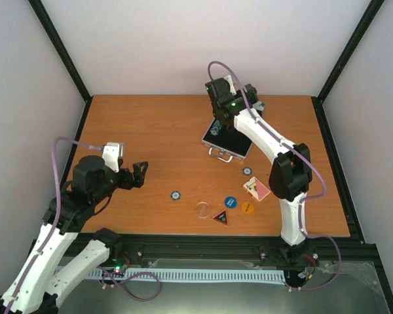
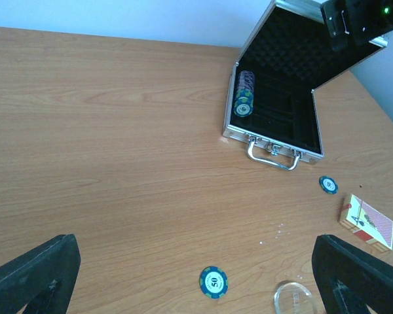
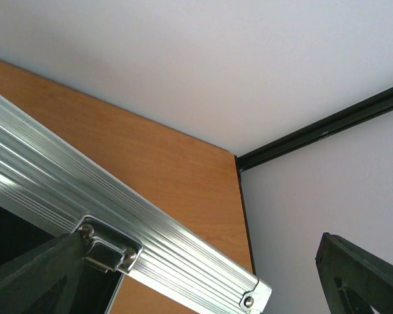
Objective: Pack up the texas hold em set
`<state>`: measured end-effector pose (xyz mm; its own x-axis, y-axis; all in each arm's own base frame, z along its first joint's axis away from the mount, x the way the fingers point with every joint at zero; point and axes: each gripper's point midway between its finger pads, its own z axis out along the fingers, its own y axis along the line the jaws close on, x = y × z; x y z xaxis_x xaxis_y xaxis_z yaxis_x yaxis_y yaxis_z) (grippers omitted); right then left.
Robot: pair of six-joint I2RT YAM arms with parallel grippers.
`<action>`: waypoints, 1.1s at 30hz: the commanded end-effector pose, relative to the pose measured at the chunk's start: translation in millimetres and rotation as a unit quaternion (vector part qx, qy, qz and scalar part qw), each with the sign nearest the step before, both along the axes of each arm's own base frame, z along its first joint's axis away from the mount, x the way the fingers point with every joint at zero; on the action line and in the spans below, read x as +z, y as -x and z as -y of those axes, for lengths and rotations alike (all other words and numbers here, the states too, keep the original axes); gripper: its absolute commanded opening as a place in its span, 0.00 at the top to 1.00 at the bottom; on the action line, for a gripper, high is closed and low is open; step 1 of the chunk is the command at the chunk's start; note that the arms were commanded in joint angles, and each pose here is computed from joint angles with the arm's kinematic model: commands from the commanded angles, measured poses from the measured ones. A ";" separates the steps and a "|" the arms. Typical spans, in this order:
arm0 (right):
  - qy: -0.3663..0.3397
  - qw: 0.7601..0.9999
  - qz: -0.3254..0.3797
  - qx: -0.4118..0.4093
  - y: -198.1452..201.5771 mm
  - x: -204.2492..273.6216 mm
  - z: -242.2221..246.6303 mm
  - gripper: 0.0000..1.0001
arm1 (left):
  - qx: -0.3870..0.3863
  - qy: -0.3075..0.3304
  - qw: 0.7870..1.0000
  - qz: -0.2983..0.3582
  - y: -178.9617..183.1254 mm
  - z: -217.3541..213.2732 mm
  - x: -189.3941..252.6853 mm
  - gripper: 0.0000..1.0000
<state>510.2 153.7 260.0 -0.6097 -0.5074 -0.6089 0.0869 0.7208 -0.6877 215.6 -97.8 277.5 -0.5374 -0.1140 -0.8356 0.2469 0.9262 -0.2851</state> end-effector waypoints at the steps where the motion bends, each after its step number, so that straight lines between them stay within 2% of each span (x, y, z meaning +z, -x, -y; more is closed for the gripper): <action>1: 0.006 1.000 0.006 -0.008 -19.5 2.8 8.4 0.01 | 0.009 0.003 1.000 0.005 1.0 -3.7 9.8 0.00; 18: -0.021 0.999 0.045 -0.015 -74.4 23.5 32.3 0.01 | 0.012 -0.006 1.000 -0.004 1.3 -5.6 0.4 0.00; 24: -0.037 0.998 0.045 -0.002 -75.0 28.6 30.8 0.01 | 0.012 -0.005 1.000 -0.008 -0.2 -4.6 -2.6 0.00; 30: -0.095 0.992 0.065 0.042 -73.4 52.3 23.5 0.00 | 0.009 -0.004 1.000 -0.011 -0.8 -2.8 -4.9 0.00; 33: -0.092 0.993 0.071 0.032 -78.3 57.6 33.5 0.00 | 0.010 -0.003 1.000 -0.010 -0.2 -3.1 -4.6 0.00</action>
